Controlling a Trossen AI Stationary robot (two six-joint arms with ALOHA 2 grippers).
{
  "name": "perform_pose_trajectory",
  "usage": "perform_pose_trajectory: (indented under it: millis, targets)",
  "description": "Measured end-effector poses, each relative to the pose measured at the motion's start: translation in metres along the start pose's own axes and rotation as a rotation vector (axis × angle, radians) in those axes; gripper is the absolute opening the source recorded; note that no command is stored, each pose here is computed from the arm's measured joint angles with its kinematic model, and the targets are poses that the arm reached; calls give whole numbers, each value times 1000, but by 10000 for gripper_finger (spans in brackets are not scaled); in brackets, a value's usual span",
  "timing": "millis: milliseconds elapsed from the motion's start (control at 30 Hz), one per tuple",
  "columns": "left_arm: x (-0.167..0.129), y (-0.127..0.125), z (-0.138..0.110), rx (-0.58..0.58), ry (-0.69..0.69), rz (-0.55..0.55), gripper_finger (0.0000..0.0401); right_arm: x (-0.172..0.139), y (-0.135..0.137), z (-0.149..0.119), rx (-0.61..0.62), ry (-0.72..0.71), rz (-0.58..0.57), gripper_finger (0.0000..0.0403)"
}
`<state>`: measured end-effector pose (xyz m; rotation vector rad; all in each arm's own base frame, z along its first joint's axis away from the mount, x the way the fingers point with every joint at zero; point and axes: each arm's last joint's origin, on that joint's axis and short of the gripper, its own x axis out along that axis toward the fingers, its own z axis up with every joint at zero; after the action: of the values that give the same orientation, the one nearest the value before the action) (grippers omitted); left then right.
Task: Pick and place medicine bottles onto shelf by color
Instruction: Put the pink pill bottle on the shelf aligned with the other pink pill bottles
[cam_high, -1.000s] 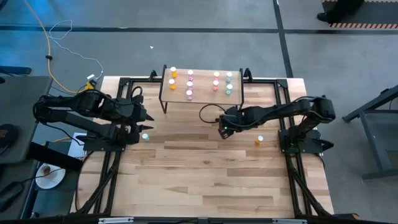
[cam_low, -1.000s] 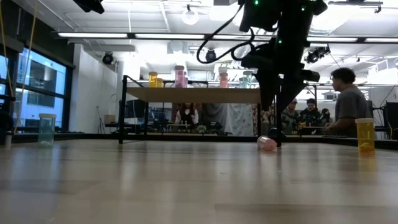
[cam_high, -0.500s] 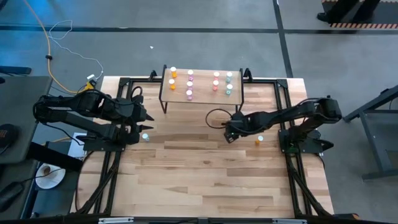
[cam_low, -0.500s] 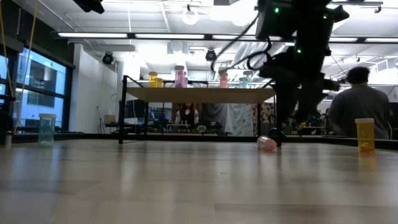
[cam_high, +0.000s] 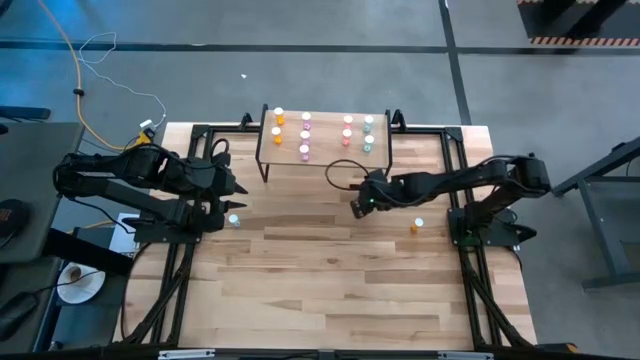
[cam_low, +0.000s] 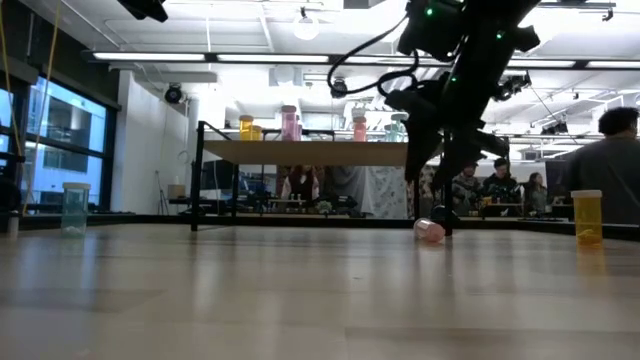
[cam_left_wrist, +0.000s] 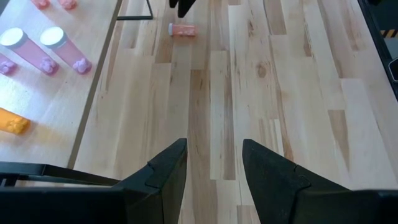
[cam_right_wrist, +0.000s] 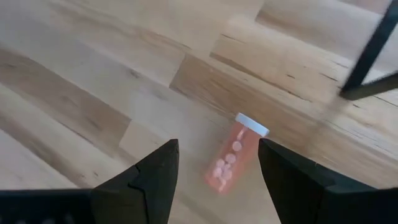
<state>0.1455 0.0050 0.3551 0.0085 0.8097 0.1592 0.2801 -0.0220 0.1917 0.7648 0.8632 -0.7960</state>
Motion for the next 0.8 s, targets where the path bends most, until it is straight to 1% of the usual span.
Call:
perform_pose_trajectory:
  millis: [67,467,800]
  targets:
    - [0,0,0,0,0,0,147,4,1,0,8,0,-1,211]
    - [0,0,0,0,0,0,147,40,-1,-13,41,72,-115,211]
    - [0,0,0,1,0,0,147,60,0,-18,38,82,-136,207]
